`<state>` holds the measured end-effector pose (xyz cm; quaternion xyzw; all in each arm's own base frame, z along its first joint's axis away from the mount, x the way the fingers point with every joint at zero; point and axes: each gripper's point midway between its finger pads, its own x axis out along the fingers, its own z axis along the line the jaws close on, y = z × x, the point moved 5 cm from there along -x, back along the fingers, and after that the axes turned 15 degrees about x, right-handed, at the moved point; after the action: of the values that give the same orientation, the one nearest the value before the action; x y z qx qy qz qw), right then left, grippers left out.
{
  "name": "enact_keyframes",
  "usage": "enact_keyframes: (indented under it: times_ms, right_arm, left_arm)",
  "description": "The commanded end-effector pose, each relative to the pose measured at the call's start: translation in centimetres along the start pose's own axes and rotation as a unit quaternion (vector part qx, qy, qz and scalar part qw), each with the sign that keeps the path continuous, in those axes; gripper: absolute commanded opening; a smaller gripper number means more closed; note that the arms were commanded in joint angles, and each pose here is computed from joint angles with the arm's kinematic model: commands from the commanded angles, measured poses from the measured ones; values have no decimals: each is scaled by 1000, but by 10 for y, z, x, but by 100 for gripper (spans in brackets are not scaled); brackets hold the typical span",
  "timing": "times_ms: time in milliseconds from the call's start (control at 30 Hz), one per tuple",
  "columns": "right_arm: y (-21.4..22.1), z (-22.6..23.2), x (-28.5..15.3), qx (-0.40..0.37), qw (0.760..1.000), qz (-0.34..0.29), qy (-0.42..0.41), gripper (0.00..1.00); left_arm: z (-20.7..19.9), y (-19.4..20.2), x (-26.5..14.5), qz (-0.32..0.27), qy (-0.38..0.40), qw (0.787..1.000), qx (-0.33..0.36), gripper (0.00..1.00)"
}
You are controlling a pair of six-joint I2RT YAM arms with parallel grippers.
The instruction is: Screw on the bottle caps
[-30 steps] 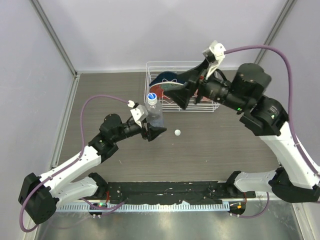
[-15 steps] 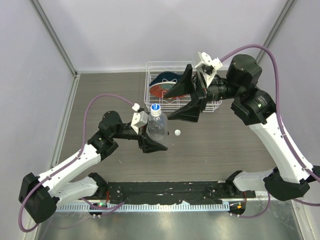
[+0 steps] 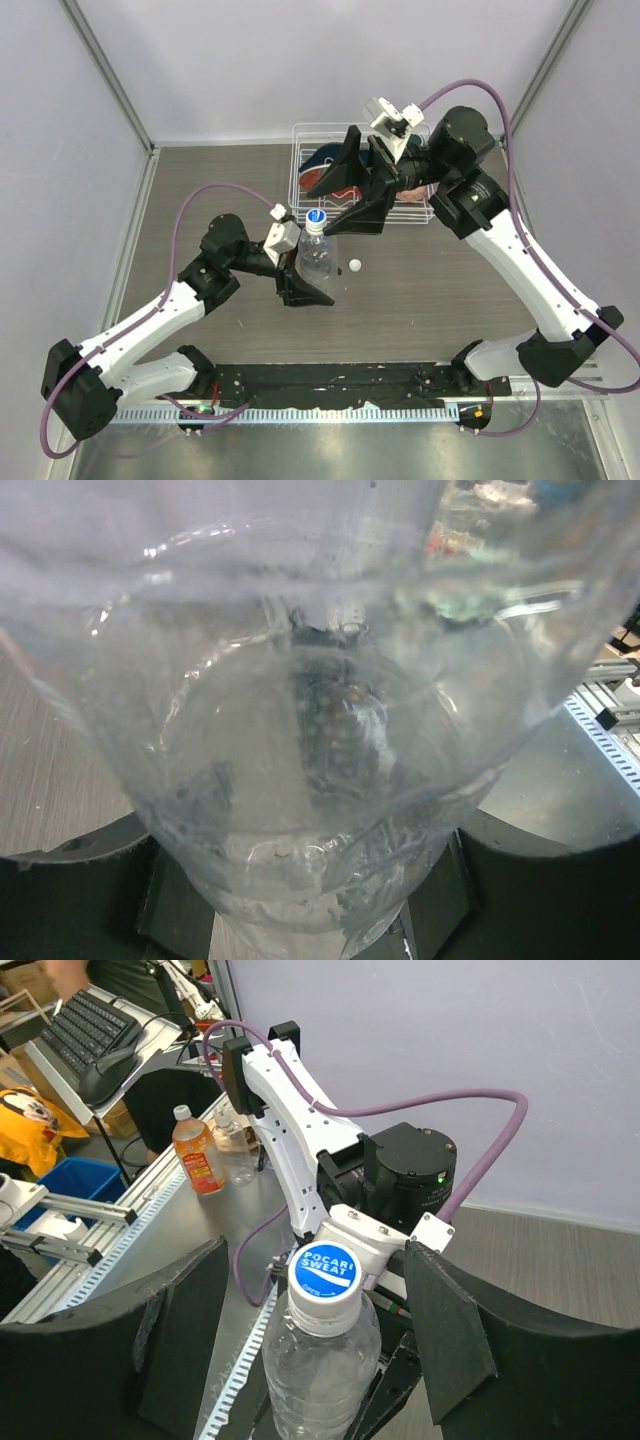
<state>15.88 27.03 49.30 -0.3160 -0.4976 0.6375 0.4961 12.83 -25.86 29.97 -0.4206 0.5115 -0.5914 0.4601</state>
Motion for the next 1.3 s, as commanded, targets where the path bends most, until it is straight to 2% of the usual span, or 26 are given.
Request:
enact_keyframes:
  times_ms: [0, 833, 1000, 1133, 1267]
  right_arm:
    - [-9, 6, 2, -14, 999, -8, -29, 75]
    - [5, -2, 4, 17, 999, -8, -45, 65]
    - [8, -3, 3, 20, 999, -6, -45, 58]
    - [9, -3, 3, 23, 999, -6, -45, 44]
    - [9, -3, 3, 23, 999, -4, -46, 39]
  left_arm:
    - [2, -18, 0, -10, 12, 999, 34, 0]
    - [10, -20, 1, -9, -12, 999, 37, 0]
    - [13, -21, 2, -11, -22, 999, 35, 0]
    - [16, -23, 2, -14, -28, 999, 37, 0]
    - [17, -24, 2, -14, -33, 999, 36, 0]
